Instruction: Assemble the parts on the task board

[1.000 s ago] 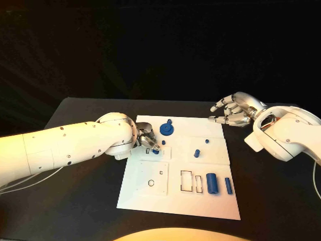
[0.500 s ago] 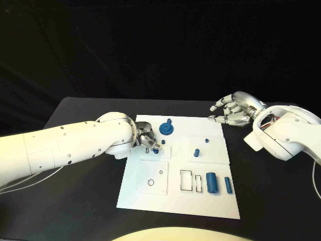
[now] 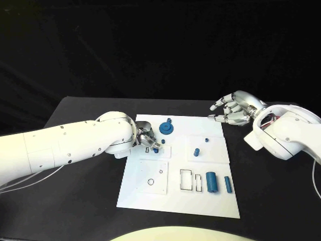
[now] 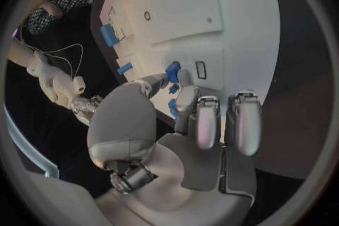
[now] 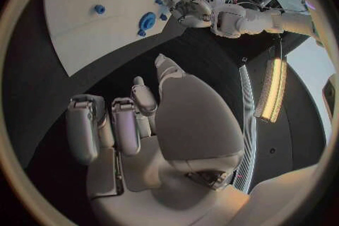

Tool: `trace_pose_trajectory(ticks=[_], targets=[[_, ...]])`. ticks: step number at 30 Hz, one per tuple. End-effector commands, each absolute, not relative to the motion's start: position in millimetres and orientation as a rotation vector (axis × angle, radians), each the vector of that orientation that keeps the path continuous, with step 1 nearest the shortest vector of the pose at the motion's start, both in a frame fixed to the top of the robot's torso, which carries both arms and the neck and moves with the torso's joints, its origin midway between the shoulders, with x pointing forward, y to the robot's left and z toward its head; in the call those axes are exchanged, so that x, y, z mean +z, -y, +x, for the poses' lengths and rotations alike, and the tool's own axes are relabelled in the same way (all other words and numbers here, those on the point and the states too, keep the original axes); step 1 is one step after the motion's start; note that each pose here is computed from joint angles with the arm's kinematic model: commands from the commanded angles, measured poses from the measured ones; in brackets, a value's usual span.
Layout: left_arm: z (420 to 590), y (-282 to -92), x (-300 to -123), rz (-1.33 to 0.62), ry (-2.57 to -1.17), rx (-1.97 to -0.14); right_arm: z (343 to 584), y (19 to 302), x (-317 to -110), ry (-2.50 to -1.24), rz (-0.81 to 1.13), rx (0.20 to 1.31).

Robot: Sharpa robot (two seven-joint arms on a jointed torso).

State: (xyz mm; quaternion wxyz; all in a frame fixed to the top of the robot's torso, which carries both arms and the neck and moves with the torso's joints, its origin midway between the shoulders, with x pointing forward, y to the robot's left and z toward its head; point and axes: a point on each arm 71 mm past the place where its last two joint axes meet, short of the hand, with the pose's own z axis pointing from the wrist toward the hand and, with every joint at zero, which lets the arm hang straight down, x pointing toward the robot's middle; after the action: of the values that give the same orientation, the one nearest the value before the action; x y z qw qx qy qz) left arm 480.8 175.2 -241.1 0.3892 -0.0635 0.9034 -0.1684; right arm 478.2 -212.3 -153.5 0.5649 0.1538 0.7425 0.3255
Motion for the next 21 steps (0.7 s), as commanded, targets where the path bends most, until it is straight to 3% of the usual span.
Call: trace_pose_trajectory(ticks=[1,21], targets=[[480.0,-174.1,-242.0,-0.159,-2.309,-0.434,477.8,211.1,-153.1,-1.742,0.349,0.781],[479.7,-176.1,-241.6,-0.157,-2.306,-0.430,477.7,211.6,-153.2,-1.741,0.351,0.782]])
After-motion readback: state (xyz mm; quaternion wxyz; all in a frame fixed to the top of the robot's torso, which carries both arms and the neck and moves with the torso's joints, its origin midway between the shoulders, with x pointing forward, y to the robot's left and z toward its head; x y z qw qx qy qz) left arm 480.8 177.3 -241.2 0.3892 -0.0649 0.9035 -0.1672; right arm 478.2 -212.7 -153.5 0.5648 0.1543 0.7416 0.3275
